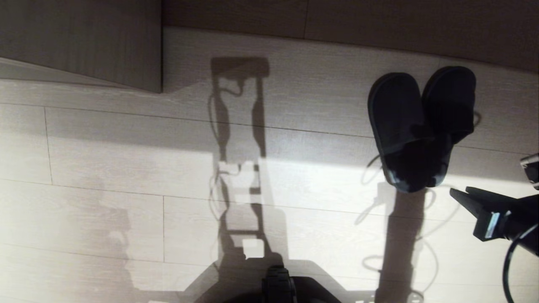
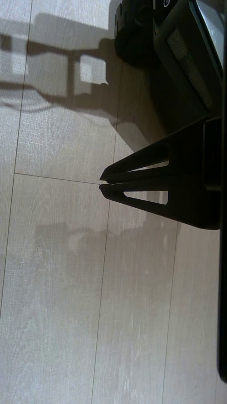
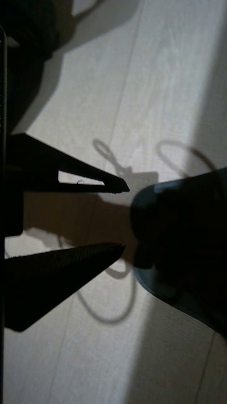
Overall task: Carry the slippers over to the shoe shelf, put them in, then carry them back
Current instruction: Pick up the slippers on the floor
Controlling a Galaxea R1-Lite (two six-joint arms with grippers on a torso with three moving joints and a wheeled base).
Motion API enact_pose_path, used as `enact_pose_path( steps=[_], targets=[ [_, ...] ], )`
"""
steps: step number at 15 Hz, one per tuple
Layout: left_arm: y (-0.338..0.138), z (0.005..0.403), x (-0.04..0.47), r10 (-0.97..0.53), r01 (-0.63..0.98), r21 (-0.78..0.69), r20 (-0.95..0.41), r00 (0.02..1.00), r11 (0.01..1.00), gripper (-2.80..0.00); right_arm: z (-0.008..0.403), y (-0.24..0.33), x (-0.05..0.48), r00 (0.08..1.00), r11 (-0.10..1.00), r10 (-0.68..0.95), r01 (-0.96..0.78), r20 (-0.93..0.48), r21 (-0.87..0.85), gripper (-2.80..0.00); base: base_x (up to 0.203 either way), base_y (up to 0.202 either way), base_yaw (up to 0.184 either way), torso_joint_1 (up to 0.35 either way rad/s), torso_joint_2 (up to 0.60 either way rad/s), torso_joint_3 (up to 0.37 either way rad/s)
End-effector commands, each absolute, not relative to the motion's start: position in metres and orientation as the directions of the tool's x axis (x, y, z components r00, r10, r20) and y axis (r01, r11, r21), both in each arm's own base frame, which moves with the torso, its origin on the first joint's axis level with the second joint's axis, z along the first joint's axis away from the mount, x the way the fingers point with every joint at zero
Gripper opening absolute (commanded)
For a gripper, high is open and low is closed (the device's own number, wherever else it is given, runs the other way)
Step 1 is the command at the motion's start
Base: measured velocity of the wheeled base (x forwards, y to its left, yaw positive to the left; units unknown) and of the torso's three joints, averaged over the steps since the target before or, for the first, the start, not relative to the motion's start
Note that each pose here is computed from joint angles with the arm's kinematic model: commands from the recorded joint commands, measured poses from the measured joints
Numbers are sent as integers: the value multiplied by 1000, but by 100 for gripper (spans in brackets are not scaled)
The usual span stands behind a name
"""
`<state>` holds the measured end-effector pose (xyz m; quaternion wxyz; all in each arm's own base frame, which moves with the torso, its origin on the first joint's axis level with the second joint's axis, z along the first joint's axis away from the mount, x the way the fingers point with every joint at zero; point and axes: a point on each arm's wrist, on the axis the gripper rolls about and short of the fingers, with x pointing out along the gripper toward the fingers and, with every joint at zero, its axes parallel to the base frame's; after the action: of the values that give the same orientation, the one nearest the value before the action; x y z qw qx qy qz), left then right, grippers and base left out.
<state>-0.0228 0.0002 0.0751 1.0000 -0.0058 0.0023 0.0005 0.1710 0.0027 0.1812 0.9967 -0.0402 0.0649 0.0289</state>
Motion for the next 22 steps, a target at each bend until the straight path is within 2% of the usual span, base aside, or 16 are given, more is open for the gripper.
enact_pose_path(
  steps=[1, 8, 10, 12, 17, 22],
  targets=[
    [0, 75, -23, 2, -2, -12, -5, 1000, 1000, -280, 165, 4, 208, 990, 995, 47, -58, -133, -82, 0, 0, 0, 0, 0, 0, 0],
    [0, 75, -23, 2, -2, -12, -5, 1000, 1000, -280, 149, 4, 237, 991, 996, 39, -50, -127, -79, 0, 0, 0, 0, 0, 0, 0],
    [0, 75, -23, 2, -2, -12, -5, 1000, 1000, -280, 147, 4, 253, 999, 996, 35, -36, -14, -85, 0, 0, 0, 0, 0, 0, 0],
    [0, 75, -23, 2, -2, -12, -6, 1000, 1000, -280, 135, 4, 268, 999, 996, 30, -27, 29, -88, 0, 0, 0, 0, 0, 0, 0],
    [0, 75, -23, 2, -2, -12, -6, 1000, 1000, -280, 175, 3, 280, 969, 993, 20, 9, 248, -114, 0, 0, 0, 0, 0, 0, 0],
    [0, 75, -23, 2, -2, -12, -5, 1000, 1000, -280, 181, 3, 298, 959, 990, 18, 22, 281, -140, 0, 0, 0, 0, 0, 0, 0]
  ],
)
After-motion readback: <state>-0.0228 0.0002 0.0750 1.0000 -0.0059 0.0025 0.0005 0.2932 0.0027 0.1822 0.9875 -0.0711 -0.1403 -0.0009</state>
